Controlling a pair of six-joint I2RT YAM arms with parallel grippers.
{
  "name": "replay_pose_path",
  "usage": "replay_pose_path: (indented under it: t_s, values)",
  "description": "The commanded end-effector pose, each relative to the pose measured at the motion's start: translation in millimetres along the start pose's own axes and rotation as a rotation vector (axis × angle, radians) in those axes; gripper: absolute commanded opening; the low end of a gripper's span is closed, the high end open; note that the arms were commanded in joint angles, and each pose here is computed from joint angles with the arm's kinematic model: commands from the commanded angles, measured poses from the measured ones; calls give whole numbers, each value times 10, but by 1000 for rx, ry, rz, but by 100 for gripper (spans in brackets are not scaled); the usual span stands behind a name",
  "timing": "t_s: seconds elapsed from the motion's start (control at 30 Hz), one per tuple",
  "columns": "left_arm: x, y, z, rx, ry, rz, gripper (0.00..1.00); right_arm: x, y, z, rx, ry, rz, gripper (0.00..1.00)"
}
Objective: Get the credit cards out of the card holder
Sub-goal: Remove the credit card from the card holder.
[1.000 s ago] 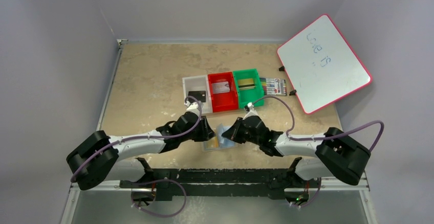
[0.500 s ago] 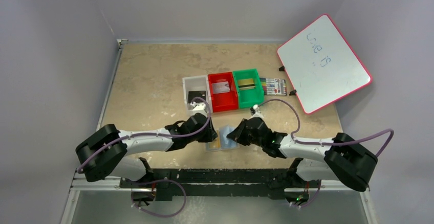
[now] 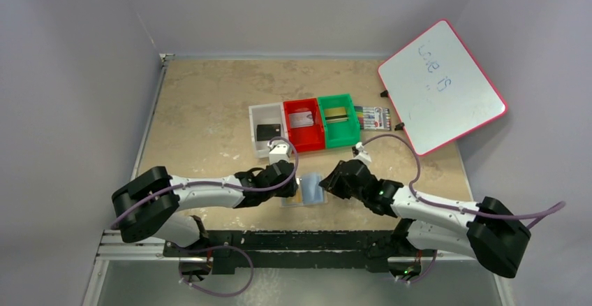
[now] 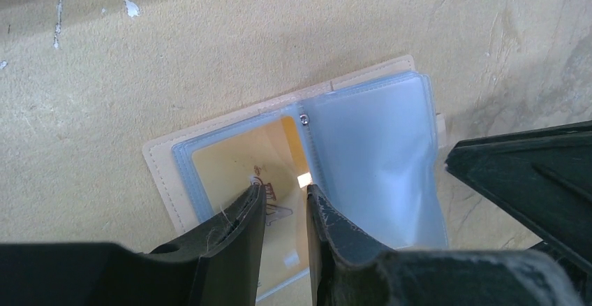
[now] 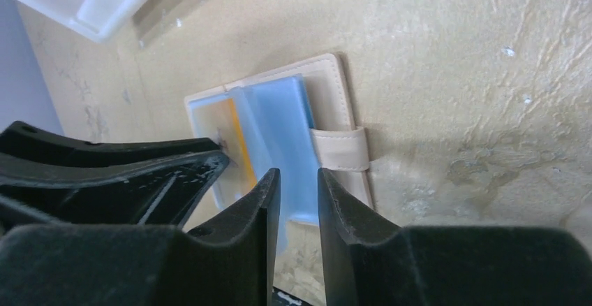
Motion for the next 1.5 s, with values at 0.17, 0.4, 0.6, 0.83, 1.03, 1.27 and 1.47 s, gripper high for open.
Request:
replay_pose_path:
  t_s: [0.17, 0.4, 0.6, 0.83, 1.03, 1.27, 1.47]
  values:
    - [4, 44, -138, -13, -4, -25, 28, 265, 406, 525, 159, 147, -114, 26]
    - [36, 86, -163, -11, 2, -47, 29, 188, 352, 689, 179, 238, -59, 23]
    - [47, 71, -128, -11, 14, -45, 29, -67, 86, 622, 238, 229, 115, 20]
    - [61, 71, -106, -14, 27, -43, 28, -260, -55, 209, 266, -49, 185, 16]
    - [98, 71, -50, -24, 51, -45, 29, -184, -51, -118, 254, -231, 144, 22]
    - [155, 109, -77, -16, 34, -53, 28, -331, 69, 146, 284, -211, 123, 18]
    - [241, 156, -100, -14, 14, -66, 29, -66, 280, 437, 313, -56, 36, 19]
Point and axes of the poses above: each gripper's point midway between its finger pads, its own x axis back along the fingers, its own z axis along the line the jaws close on, y = z × x, the point moved 7 cm from there along x, back along the fingers, and after that the axes turned 7 degrees about x, right-handed, at the moved point
